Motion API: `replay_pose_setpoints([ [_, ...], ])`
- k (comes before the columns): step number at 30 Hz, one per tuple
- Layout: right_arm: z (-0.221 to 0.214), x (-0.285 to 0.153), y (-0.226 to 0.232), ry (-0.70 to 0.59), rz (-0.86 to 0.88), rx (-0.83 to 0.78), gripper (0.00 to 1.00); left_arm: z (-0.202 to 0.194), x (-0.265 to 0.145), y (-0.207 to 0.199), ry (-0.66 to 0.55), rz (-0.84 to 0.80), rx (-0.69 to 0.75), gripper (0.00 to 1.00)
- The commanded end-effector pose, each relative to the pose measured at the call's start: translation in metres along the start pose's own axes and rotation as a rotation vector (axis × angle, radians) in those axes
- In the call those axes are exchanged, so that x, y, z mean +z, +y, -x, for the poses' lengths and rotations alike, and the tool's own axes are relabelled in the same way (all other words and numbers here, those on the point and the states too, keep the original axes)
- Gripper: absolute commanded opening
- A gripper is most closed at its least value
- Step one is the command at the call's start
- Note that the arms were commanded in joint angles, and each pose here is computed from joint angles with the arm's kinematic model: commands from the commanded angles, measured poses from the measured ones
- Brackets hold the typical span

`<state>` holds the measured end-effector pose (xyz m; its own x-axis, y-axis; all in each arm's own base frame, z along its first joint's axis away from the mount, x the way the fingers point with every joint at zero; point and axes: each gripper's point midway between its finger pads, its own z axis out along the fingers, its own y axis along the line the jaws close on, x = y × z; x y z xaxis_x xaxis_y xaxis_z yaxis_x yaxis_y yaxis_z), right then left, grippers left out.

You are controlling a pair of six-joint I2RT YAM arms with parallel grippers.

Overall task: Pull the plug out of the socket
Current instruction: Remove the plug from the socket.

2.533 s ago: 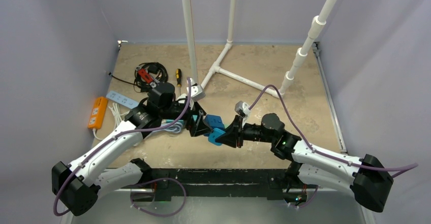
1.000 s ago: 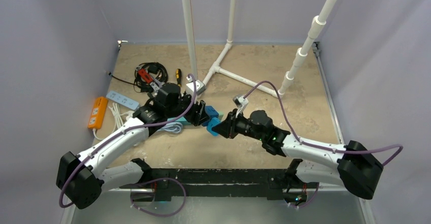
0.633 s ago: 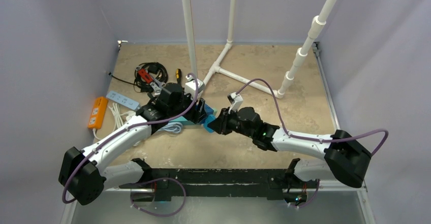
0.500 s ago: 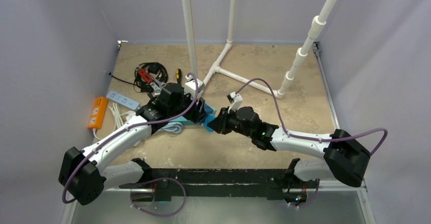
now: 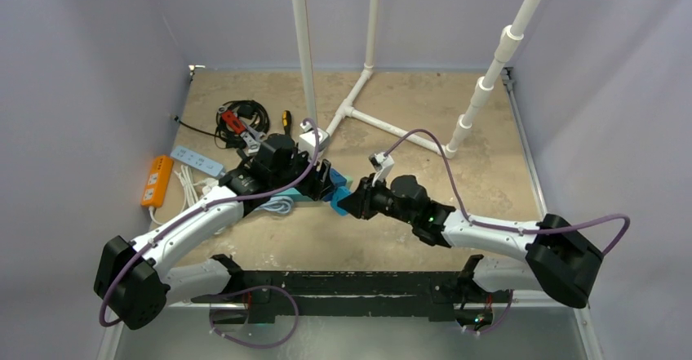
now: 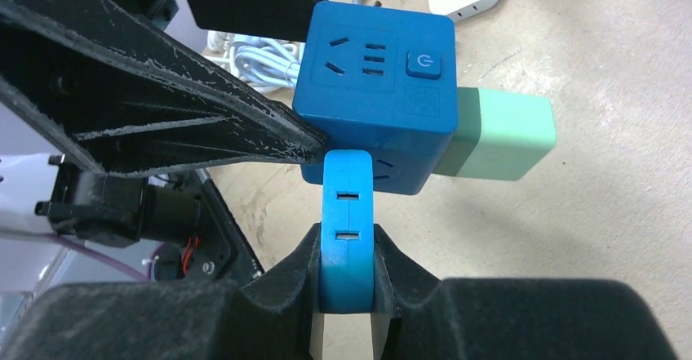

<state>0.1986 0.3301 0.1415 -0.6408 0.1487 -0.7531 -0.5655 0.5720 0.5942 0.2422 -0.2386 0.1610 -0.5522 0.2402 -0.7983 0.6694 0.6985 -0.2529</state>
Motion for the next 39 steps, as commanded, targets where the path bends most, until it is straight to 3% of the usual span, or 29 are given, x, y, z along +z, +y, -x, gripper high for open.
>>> replay_pose_setpoints([
  [1, 0.033, -0.014, 0.019, -0.112, 0.154, -0.096, 0.00, 0.014, -0.004, -0.017, -0.051, -0.074, 0.005, 0.00],
  [11, 0.041, -0.015, -0.001, -0.109, 0.120, -0.098, 0.00, 0.015, -0.004, -0.015, -0.057, -0.063, 0.002, 0.00],
  [17, 0.050, -0.011, 0.000, -0.113, 0.075, -0.035, 0.00, 0.015, -0.005, 0.001, -0.056, 0.036, -0.014, 0.00],
  [33, 0.059, -0.003, -0.015, -0.155, -0.242, 0.027, 0.00, 0.017, -0.010, 0.014, -0.072, 0.118, -0.034, 0.00],
  [39, 0.049, -0.011, 0.028, -0.099, 0.028, -0.126, 0.00, 0.020, -0.012, 0.005, -0.082, 0.068, -0.017, 0.00],
])
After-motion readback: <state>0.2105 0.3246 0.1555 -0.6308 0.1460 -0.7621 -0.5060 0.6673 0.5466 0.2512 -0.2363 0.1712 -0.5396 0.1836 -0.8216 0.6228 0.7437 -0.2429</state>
